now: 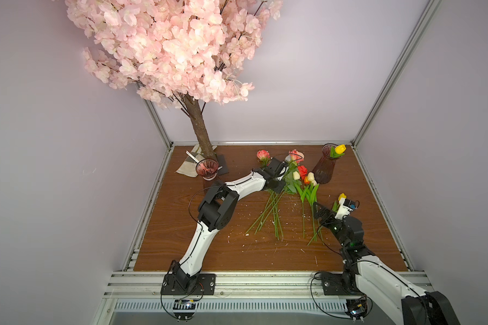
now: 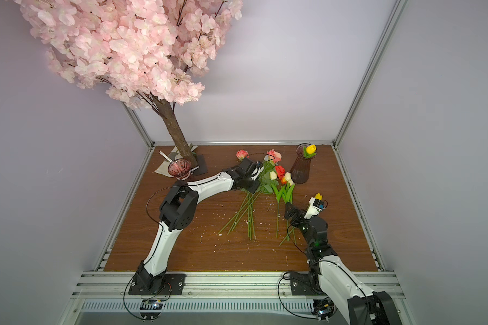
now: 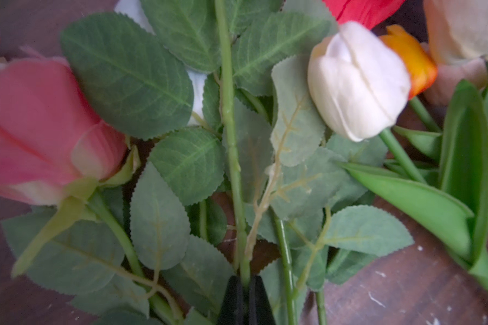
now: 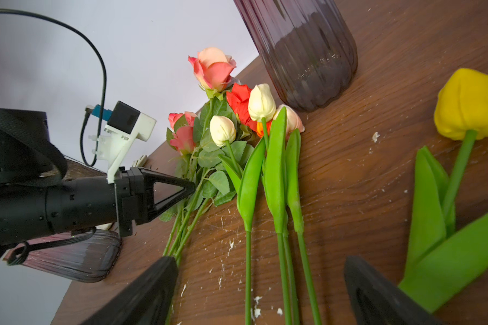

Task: Arrange the flowers in different vases according to their variety
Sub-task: Pick up the flower at the center of the board, then insert the flower into the vase.

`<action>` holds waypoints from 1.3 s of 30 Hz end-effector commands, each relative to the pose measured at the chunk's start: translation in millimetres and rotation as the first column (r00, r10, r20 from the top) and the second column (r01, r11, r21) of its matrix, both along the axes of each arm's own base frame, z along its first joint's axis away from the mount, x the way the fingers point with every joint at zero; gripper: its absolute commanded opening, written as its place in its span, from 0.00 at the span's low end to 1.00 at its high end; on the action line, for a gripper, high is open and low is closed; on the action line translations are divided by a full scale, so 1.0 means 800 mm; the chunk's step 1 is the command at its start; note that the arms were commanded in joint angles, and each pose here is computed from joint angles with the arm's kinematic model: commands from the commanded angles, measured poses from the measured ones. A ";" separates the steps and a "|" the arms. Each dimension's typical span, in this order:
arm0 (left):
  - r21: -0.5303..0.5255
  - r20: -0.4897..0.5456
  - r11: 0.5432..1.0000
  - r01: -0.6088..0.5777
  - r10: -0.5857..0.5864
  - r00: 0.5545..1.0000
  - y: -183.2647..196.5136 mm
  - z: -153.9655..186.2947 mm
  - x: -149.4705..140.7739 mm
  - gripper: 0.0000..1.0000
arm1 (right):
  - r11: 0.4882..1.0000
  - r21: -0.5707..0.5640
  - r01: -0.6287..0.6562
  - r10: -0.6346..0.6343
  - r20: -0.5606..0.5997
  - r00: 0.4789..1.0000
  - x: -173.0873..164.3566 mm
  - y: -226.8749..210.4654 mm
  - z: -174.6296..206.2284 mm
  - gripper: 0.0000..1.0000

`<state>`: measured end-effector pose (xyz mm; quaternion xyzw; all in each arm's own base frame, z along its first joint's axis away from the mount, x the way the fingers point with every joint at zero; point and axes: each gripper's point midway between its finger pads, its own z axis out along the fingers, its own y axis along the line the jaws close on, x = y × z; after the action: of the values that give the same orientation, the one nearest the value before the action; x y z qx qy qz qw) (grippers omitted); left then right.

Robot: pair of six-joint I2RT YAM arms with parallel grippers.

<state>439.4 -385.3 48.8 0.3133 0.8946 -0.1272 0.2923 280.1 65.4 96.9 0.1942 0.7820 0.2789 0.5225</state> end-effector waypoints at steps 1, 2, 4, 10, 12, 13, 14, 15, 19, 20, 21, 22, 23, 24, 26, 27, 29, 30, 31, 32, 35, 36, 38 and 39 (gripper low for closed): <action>0.025 0.078 1.000 -0.005 0.003 0.997 0.003 0.036 0.004 0.00 | 1.000 0.008 -0.002 0.002 0.083 0.997 0.011 0.002 0.036 0.99; 0.026 0.109 1.000 -0.016 0.013 0.994 0.007 0.049 0.007 0.00 | 1.000 0.005 -0.003 0.002 0.087 0.996 0.010 0.002 0.037 0.99; 0.014 0.167 1.000 -0.025 0.022 0.986 0.010 0.076 0.012 0.00 | 1.000 0.002 0.006 -0.006 0.098 0.995 0.009 -0.001 0.040 1.00; -0.083 0.339 0.996 -0.037 0.063 0.938 0.024 0.172 0.012 0.00 | 1.000 -0.014 0.012 -0.010 0.113 0.994 0.007 -0.003 0.046 1.00; -0.114 0.402 0.993 -0.043 0.085 0.911 0.033 0.204 0.010 0.00 | 1.000 -0.017 0.011 -0.009 0.116 0.993 0.007 -0.003 0.046 0.99; -0.124 0.431 0.991 -0.051 0.100 0.897 0.038 0.218 0.009 0.00 | 1.000 -0.018 0.011 -0.009 0.119 0.993 0.007 -0.003 0.047 0.99; -0.136 0.463 0.989 -0.060 0.117 0.879 0.044 0.233 0.009 0.00 | 1.000 -0.018 0.012 -0.010 0.120 0.993 0.007 -0.004 0.048 1.00; -0.151 0.496 0.986 -0.076 0.142 0.857 0.053 0.252 0.008 0.00 | 1.000 -0.017 0.010 -0.008 0.123 0.992 0.007 -0.003 0.048 0.99; -0.186 0.600 0.973 -0.134 0.220 0.769 0.089 0.306 -0.001 0.00 | 1.000 -0.024 0.010 -0.007 0.129 0.992 0.006 -0.004 0.049 0.99; -0.196 0.630 0.971 -0.140 0.234 0.740 0.097 0.325 -0.004 0.00 | 1.000 -0.024 0.007 -0.004 0.130 0.992 0.006 -0.003 0.049 1.00; -0.202 0.657 0.969 -0.144 0.243 0.713 0.106 0.343 -0.008 0.00 | 1.000 -0.025 0.003 0.000 0.130 0.992 0.006 -0.002 0.048 1.00; -0.206 0.679 0.967 -0.151 0.252 0.689 0.114 0.357 -0.012 0.00 | 1.000 -0.024 0.001 0.002 0.132 0.991 0.006 -0.002 0.049 1.00; -0.214 0.707 0.963 -0.163 0.268 0.654 0.125 0.376 -0.017 0.00 | 1.000 -0.024 -0.001 0.004 0.134 0.991 0.006 -0.001 0.049 1.00; -0.226 0.733 0.958 -0.176 0.286 0.617 0.136 0.394 -0.022 0.00 | 1.000 -0.022 -0.004 0.007 0.131 0.991 0.006 0.000 0.048 1.00; -0.250 0.776 0.950 -0.188 0.312 0.547 0.157 0.426 -0.034 0.00 | 1.000 -0.018 -0.006 0.008 0.129 0.992 0.007 0.000 0.047 1.00; -0.264 0.797 0.946 -0.189 0.324 0.510 0.167 0.442 -0.041 0.00 | 1.000 -0.017 -0.009 0.011 0.128 0.992 0.007 0.001 0.047 1.00; -0.293 0.827 0.937 -0.189 0.347 0.441 0.185 0.469 -0.055 0.00 | 1.000 -0.016 -0.012 0.014 0.124 0.992 0.008 0.002 0.045 1.00; -0.310 0.839 0.930 -0.196 0.365 0.403 0.197 0.483 -0.061 0.00 | 1.000 -0.014 -0.015 0.016 0.120 0.993 0.008 0.002 0.044 1.00; -0.321 0.847 0.925 -0.202 0.376 0.377 0.206 0.492 -0.064 0.00 | 1.000 -0.015 -0.015 0.017 0.118 0.993 0.008 0.002 0.043 0.99; -0.330 0.855 0.921 -0.205 0.384 0.349 0.216 0.502 -0.066 0.00 | 1.000 -0.013 -0.016 0.017 0.118 0.993 0.008 0.003 0.043 1.00; -0.353 0.866 0.910 -0.215 0.405 0.292 0.246 0.527 -0.065 0.00 | 1.000 -0.013 -0.017 0.018 0.115 0.993 0.008 0.003 0.041 1.00; -0.359 0.870 0.908 -0.219 0.410 0.274 0.254 0.535 -0.064 0.00 | 1.000 -0.012 -0.016 0.018 0.115 0.993 0.008 0.003 0.041 1.00; -0.349 0.886 0.910 -0.223 0.398 0.238 0.264 0.547 -0.063 0.00 | 1.000 -0.013 -0.019 0.020 0.113 0.993 0.008 0.004 0.040 1.00; -0.337 0.897 0.914 -0.226 0.385 0.218 0.267 0.553 -0.063 0.00 | 1.000 -0.012 -0.017 0.018 0.112 0.994 0.008 0.003 0.040 1.00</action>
<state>389.4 -186.6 467.4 0.1294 0.6069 0.0534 0.7824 279.4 64.5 105.1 0.1815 0.7764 0.2745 0.5375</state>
